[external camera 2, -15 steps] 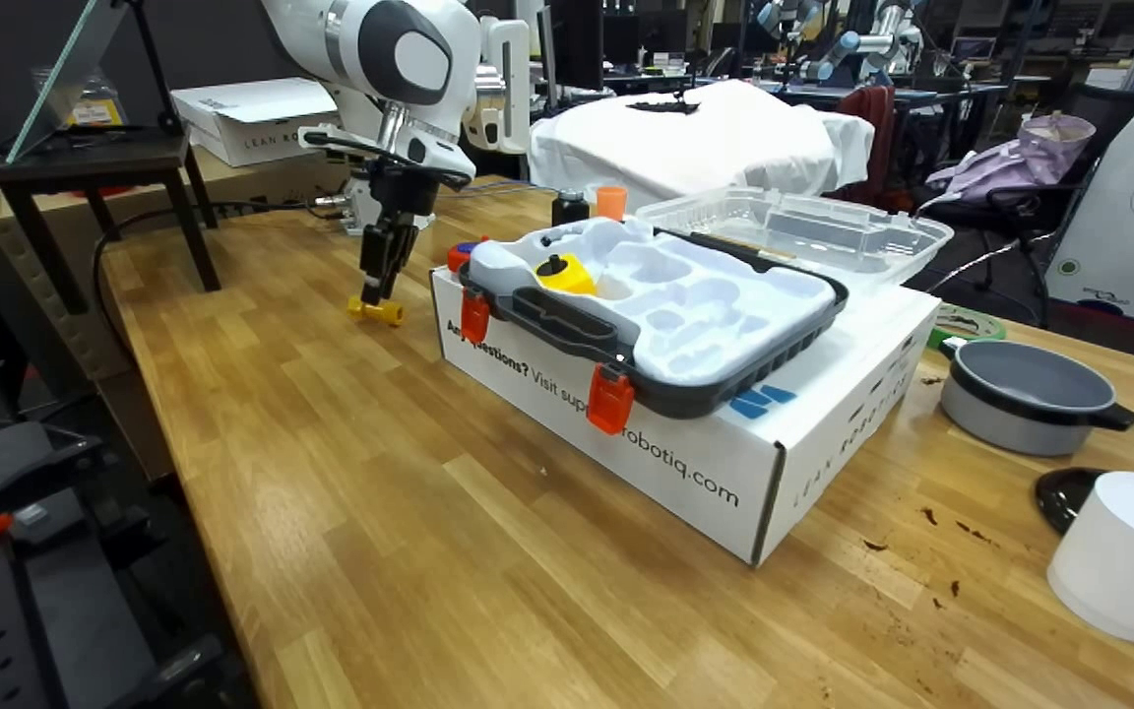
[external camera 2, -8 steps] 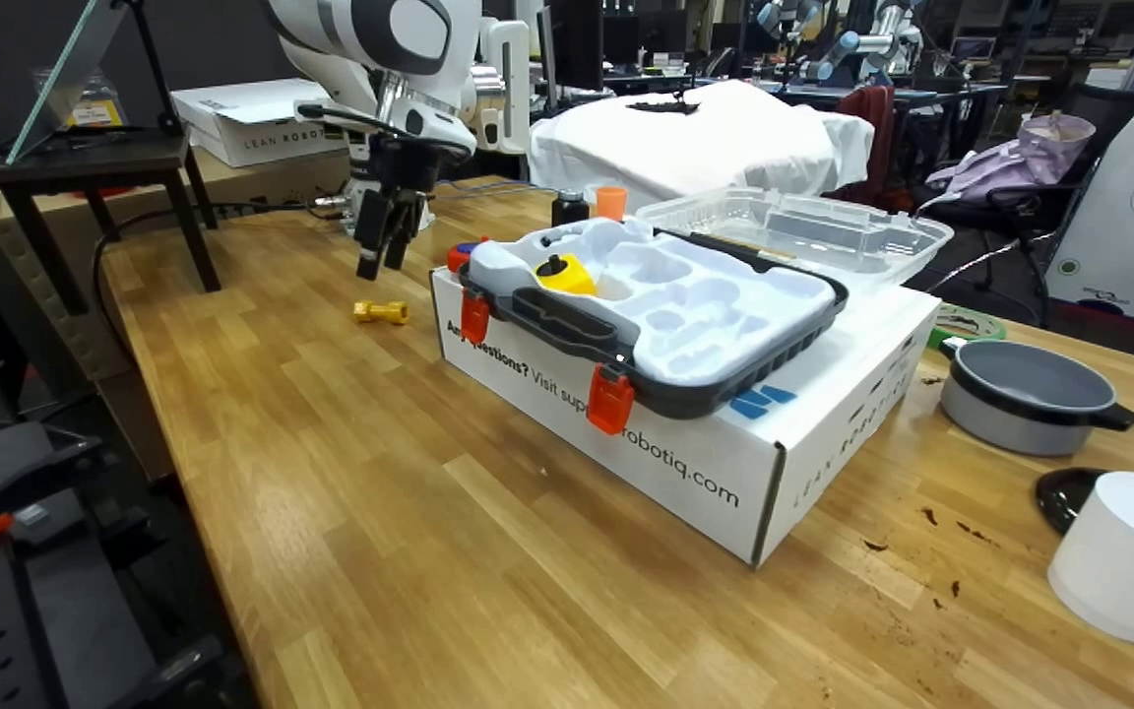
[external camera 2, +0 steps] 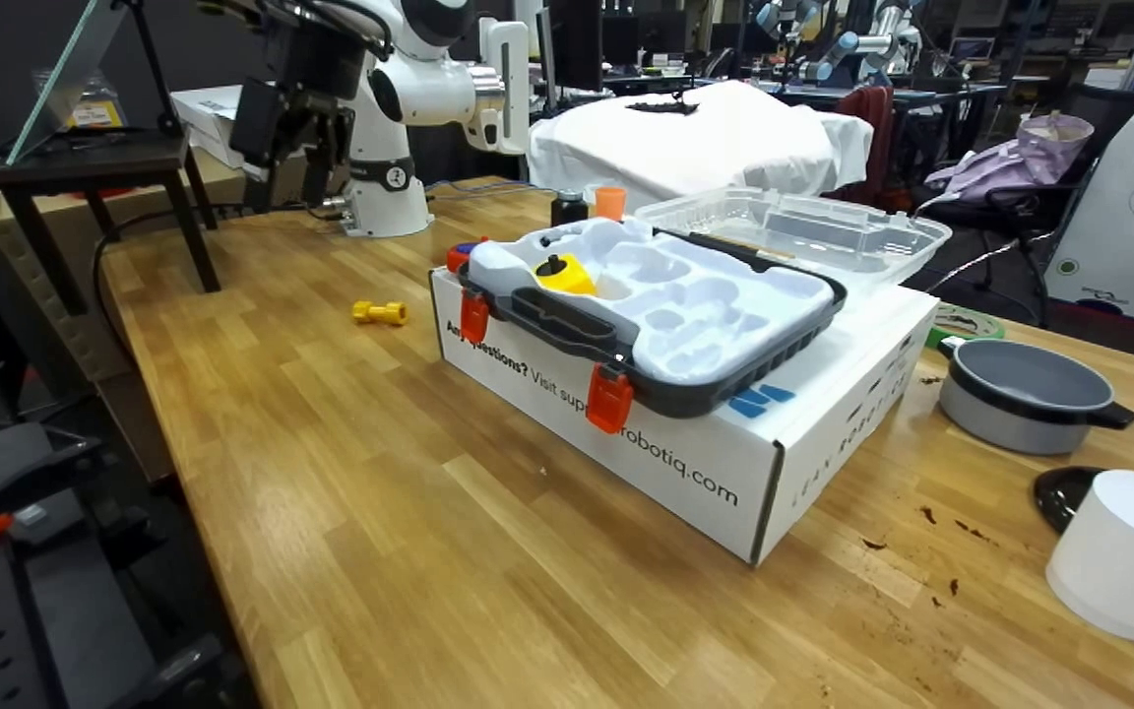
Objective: Remove the object from the tool box and put it on the table
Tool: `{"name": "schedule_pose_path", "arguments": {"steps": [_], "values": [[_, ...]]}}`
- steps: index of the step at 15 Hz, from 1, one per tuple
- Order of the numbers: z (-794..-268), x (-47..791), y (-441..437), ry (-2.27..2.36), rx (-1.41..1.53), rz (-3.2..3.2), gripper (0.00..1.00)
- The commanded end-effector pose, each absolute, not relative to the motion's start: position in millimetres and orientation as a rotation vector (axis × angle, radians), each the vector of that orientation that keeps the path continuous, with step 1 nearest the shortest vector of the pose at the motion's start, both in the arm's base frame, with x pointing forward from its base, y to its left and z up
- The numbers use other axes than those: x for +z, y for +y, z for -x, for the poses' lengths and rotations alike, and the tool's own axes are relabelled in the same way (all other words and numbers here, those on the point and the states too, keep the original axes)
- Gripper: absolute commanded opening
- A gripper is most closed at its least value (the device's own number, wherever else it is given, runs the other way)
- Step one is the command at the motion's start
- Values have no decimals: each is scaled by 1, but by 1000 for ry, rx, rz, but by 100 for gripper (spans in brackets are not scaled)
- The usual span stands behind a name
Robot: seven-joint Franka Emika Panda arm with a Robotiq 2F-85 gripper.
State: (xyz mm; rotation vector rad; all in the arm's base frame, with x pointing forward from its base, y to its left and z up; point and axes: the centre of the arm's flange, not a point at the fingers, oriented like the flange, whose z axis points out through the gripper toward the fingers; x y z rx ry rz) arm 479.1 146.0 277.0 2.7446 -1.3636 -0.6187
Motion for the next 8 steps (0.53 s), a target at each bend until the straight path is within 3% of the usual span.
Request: {"name": "schedule_pose_path", "arguments": {"steps": [1,8], "values": [[-470,284,141,-1370,-613,-2749,100],[-464,279,141,-1369,-618,-2747,100]]}}
